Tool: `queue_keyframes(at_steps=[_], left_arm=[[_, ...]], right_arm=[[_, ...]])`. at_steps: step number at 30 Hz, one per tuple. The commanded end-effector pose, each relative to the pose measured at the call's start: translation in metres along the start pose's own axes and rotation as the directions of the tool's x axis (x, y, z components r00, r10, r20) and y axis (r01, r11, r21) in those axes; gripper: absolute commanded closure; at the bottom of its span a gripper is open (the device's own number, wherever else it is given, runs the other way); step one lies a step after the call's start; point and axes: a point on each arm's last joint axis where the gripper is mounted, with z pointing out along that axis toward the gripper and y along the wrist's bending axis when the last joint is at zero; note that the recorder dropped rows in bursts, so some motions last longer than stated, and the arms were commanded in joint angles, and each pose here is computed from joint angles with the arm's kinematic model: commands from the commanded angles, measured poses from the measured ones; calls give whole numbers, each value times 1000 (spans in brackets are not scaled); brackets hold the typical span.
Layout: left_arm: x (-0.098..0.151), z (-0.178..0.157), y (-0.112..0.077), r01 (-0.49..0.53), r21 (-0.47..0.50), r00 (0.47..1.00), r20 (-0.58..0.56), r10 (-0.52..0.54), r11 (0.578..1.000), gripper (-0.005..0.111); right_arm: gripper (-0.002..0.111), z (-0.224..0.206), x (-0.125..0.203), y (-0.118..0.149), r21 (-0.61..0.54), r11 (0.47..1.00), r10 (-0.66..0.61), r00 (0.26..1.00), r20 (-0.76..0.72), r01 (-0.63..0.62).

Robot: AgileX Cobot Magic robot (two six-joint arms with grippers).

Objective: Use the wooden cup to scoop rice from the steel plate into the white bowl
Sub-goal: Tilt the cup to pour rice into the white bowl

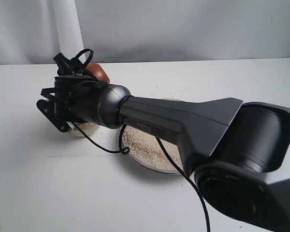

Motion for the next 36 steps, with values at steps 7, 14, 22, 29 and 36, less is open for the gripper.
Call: queue_keyframes(at_steps=[7, 14, 22, 29, 36], left_arm=[[0, 0, 0, 7, 7, 1000, 2, -7, 1000, 107], [0, 0, 0, 7, 7, 1000, 2, -7, 1000, 107], [0, 0, 0, 7, 7, 1000, 2, -7, 1000, 107], [0, 0, 0, 7, 7, 1000, 2, -7, 1000, 107], [0, 0, 0, 7, 7, 1000, 2, -7, 1000, 107]], right_arm=[[108, -9, -6, -7, 30, 983, -181, 983, -27, 182], [108, -10, -3, -10, 56, 972, -225, 972, -66, 228], [108, -10, -2, -11, 66, 968, -235, 969, -79, 240], [108, -10, -1, -12, 70, 981, -175, 982, -75, 181], [108, -45, 26, -37, 31, 964, 264, 964, 22, -265]])
